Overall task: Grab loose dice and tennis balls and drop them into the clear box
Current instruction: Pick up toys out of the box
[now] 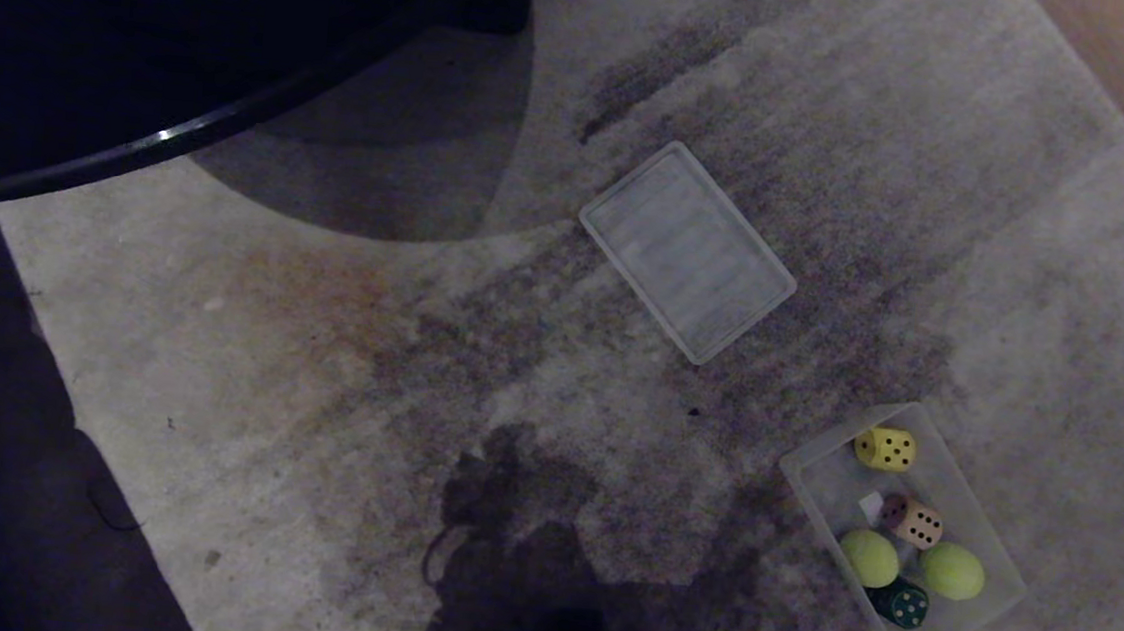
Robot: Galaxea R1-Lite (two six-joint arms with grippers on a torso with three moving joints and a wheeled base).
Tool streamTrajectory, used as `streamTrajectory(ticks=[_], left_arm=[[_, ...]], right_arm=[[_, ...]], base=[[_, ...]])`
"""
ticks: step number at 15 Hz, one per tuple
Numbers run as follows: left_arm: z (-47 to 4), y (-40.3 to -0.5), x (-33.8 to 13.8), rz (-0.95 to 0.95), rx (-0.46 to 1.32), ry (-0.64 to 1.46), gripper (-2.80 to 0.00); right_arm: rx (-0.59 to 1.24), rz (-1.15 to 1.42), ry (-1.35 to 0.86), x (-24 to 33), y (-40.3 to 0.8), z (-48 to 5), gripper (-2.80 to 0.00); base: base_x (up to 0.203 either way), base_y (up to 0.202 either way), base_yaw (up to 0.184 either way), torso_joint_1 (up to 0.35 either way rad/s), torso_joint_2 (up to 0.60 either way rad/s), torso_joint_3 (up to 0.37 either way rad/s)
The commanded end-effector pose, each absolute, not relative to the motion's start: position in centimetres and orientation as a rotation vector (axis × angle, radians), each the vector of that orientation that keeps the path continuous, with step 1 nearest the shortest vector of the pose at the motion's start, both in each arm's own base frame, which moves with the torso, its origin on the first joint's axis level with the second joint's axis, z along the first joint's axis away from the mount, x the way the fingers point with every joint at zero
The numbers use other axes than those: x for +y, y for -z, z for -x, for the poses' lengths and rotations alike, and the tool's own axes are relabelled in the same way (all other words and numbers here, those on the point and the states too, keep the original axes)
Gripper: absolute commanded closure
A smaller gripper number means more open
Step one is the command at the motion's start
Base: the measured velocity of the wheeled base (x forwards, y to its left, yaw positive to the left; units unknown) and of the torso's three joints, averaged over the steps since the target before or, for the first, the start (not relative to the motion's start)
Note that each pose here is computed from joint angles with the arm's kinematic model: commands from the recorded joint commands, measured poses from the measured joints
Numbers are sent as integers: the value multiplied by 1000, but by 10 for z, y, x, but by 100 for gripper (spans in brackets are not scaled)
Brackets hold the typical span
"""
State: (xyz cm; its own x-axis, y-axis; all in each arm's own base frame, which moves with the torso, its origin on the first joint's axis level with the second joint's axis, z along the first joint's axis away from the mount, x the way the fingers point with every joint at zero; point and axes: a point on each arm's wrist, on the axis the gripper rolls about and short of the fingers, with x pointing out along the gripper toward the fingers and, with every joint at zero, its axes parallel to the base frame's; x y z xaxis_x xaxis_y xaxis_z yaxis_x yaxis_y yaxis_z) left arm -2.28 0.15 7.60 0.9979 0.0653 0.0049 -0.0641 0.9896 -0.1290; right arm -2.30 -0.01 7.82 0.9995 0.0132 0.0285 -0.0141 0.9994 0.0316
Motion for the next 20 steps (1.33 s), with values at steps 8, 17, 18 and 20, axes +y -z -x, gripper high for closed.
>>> streamTrajectory(ticks=[8,17,18,20], left_arm=[[23,-76,1,131,-9,-66,0],[23,-76,1,134,-11,-65,0],[23,-76,1,134,-11,-65,0],[23,-76,1,134,-11,-65,0]], right_arm=[[-18,-32,-14,0,-76,22,0],[-18,-20,-16,0,-76,22,0],[-18,-20,-16,0,-76,22,0],[-18,-20,-16,0,-76,22,0]], base=[[0,0,0,2,4,201],[0,0,0,2,5,203],[0,0,0,2,2,202],[0,0,0,5,3,204]])
